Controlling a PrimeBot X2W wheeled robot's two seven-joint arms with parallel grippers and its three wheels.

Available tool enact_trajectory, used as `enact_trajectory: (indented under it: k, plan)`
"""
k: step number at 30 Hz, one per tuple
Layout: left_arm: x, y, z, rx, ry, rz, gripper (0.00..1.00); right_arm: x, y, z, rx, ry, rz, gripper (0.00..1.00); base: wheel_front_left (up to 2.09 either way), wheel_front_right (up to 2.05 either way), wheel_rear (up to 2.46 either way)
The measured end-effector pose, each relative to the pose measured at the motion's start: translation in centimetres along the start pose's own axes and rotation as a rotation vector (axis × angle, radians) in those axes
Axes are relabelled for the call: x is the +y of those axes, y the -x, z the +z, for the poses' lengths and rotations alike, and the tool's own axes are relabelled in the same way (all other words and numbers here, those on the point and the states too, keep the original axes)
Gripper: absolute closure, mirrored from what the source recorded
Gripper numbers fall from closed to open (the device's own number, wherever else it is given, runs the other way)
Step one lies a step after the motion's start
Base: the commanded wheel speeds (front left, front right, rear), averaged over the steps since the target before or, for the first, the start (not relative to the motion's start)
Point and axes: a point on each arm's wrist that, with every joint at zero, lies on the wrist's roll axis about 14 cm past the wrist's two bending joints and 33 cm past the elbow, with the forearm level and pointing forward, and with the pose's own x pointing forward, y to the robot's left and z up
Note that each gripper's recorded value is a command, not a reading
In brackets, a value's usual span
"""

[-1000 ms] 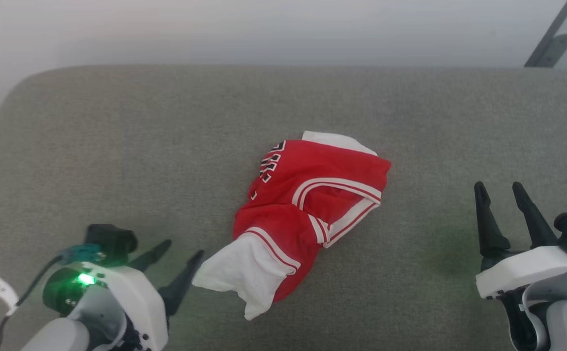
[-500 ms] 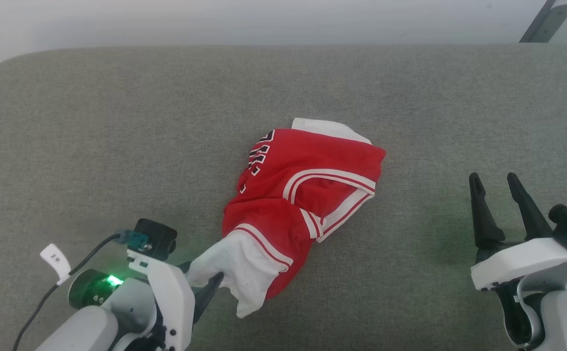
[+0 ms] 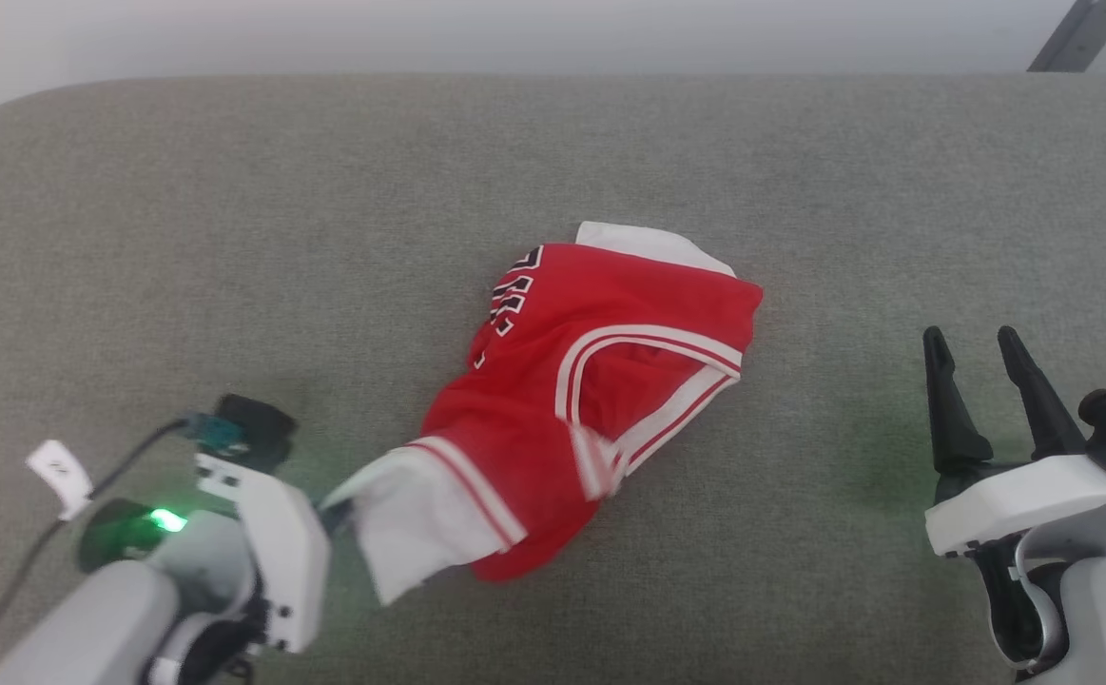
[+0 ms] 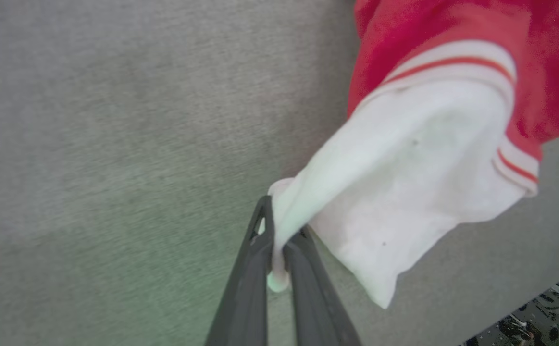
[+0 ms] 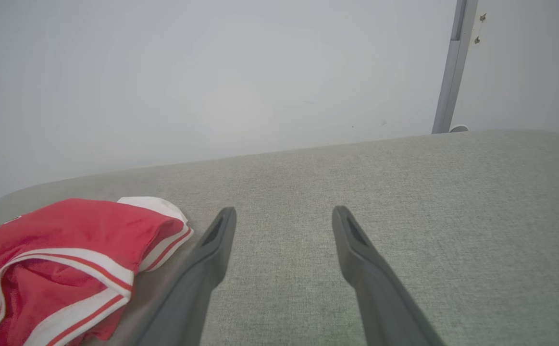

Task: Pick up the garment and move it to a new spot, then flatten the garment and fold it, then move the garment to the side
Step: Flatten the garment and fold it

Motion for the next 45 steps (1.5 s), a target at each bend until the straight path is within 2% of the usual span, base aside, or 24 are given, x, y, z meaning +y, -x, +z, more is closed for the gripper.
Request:
enact_trajectory:
  k: [10,13,17,18,19,21,22,26,35,36,41,45]
  plan:
    - [9.3,4.6,-0.2,0.013,0.036,0.281,1.00,0.9,-0.4,0.0,0.000,-0.006,0.022,0.00,0.00,0.00,0.00]
    - [10.6,4.8,-1.5,0.043,0.077,0.315,1.00,1.2,-0.6,-0.2,0.009,-0.012,0.030,0.00,0.00,0.00,0.00]
    - [10.8,4.0,-2.7,0.063,0.125,0.309,1.00,1.8,-1.0,-0.1,0.012,-0.017,0.049,0.00,0.00,0.00,0.00]
    - [10.8,3.8,-2.8,0.060,0.138,0.305,0.91,1.9,-1.0,-0.1,0.014,-0.018,0.054,0.00,0.00,0.00,0.00]
    - [10.7,3.6,-2.8,0.058,0.142,0.301,0.76,2.1,-1.0,-0.2,0.018,-0.023,0.059,0.00,0.00,0.00,0.00]
    - [10.7,3.4,-2.7,0.042,0.152,0.296,0.37,2.3,-1.0,-0.4,0.031,-0.028,0.066,0.00,0.00,0.00,0.00]
    - [10.6,3.3,-2.6,0.031,0.164,0.293,0.00,2.4,-1.0,-0.5,0.038,-0.028,0.071,0.00,0.00,0.00,0.00]
    - [10.4,3.4,-1.5,-0.035,0.171,0.283,0.00,3.0,-0.9,-1.0,0.067,-0.028,0.092,0.00,0.00,0.00,0.00]
    - [9.9,7.1,2.4,-0.382,0.179,0.302,0.00,6.2,-1.7,-2.2,0.199,0.004,0.198,0.00,0.00,0.00,0.00]
    - [9.9,7.1,2.4,-0.382,0.179,0.302,0.00,6.2,-1.7,-2.2,0.199,0.004,0.198,0.00,0.00,0.00,0.00]
    - [9.5,10.3,3.9,-0.599,0.144,0.341,0.00,7.7,-3.0,-2.7,0.278,0.052,0.251,0.00,0.00,0.00,0.00]
    - [9.2,12.5,3.6,-0.732,0.170,0.378,0.00,8.8,-4.1,-3.5,0.360,0.092,0.282,0.00,0.00,0.00,0.00]
